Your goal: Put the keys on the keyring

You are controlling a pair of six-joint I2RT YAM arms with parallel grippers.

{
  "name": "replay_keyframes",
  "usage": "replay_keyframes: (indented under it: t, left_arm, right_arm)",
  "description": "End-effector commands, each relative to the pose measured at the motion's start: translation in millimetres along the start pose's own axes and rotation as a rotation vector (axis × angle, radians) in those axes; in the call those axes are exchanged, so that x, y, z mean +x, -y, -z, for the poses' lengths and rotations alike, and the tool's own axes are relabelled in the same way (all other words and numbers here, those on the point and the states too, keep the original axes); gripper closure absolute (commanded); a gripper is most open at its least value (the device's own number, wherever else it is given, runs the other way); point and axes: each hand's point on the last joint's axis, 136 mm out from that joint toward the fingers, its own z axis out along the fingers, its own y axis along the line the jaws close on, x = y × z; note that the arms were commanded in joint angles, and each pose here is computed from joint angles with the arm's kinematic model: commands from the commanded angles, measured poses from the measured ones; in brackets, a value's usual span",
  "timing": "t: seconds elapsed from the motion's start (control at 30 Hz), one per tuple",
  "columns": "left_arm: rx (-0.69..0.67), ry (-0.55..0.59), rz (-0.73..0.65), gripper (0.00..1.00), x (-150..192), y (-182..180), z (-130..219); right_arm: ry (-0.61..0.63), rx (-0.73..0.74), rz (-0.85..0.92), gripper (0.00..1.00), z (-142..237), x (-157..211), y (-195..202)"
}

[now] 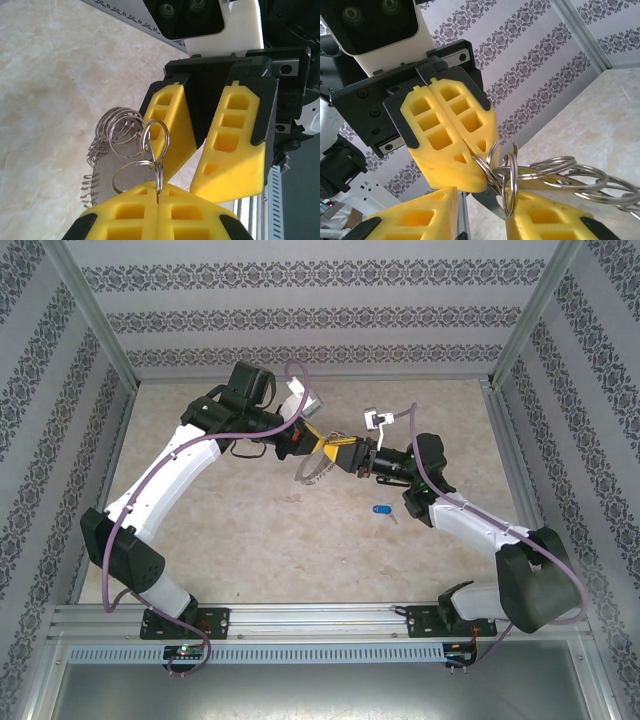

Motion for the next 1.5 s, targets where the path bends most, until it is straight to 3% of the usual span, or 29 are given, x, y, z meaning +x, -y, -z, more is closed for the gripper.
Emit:
replay_keyframes:
  t: [0.0, 0.17, 0.3, 0.37, 0.5, 0.6, 0.8, 1.07, 1.47]
  left_arm:
    - [0.056, 0.003, 0.003, 1.00, -3, 13, -2]
    - [0.067, -0.001, 0.007, 1.00, -2, 14, -4]
    - [0.072, 0.003, 0.006, 1.00, -2, 15, -4]
    - [0.069, 0.003, 0.006, 1.00, -2, 14, -4]
    - [-0.004, 0.006, 0.029, 1.00, 0, 1, -6]
    - [-0.088, 0.001, 0.049, 1.00, 2, -14, -6]
    - [-0.244, -0.043, 0.118, 1.00, 19, -46, -9]
    - [-0.487, -0.193, 0.180, 1.00, 62, -88, -7]
    - [-0.539, -0.437, 0.181, 1.00, 133, -104, -56]
  right_arm:
    - [0.102, -0.034, 0.117, 0.69, 6, -30, -23]
    - [0.108, -0.043, 0.114, 0.72, 3, -33, -23]
    - [0.123, -0.042, 0.112, 0.86, 1, -37, -21]
    - [0.124, -0.042, 0.110, 0.87, 0, -38, -20]
    - [0.104, -0.042, 0.093, 0.66, 0, -33, -17]
    - [0.085, -0.035, 0.076, 0.60, 3, -25, -14]
    - [0.073, 0.022, 0.034, 0.56, 19, -5, -2]
    - [0.087, 0.103, -0.017, 0.49, 41, 11, 20]
    - [0.057, 0.177, -0.104, 0.48, 45, 37, 53]
